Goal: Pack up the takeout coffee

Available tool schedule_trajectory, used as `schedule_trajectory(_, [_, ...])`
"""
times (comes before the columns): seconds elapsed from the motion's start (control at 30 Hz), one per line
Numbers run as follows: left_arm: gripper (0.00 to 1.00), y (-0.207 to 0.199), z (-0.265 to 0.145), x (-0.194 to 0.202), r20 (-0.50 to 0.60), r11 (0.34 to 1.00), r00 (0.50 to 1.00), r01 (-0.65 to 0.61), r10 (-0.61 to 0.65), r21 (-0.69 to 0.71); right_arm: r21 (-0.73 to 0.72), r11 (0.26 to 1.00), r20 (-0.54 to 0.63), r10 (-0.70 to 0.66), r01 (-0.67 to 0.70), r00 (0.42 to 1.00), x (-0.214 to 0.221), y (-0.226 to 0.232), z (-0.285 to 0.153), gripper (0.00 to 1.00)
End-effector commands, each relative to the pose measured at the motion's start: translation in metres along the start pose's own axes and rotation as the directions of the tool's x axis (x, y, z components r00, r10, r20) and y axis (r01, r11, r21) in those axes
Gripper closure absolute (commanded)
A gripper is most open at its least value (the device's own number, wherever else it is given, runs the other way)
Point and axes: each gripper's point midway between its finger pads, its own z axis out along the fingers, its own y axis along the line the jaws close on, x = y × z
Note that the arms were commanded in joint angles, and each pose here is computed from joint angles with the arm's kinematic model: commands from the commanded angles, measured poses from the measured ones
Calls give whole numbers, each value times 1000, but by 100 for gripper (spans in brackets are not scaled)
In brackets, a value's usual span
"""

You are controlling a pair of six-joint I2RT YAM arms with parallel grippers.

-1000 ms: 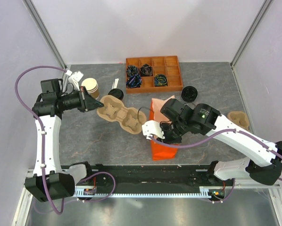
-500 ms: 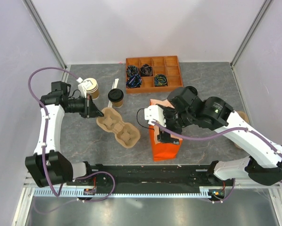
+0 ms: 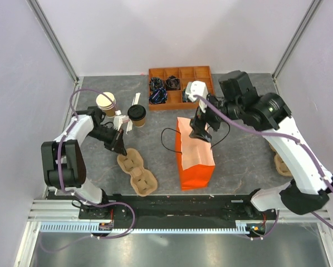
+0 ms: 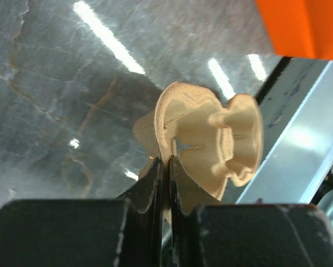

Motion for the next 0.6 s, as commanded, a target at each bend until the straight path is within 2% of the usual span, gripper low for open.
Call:
schedule_trajectory(0.0, [86,27,9,-10,-40,987,988,-149,147,-64,-17,994,34,108,-107,994,-7,-21,7,2])
schedule_trajectory(0.27, [52,38,15,-17,-78,980,983,-173,166,-99,30,985,-10,169,-168,986,7,-63,13,2])
schedule_trajectory(0.57, [47,41,16,-4,-87,970,979,-197,187,-139,29,994,-105,105,-103,989,29,-90,22,9])
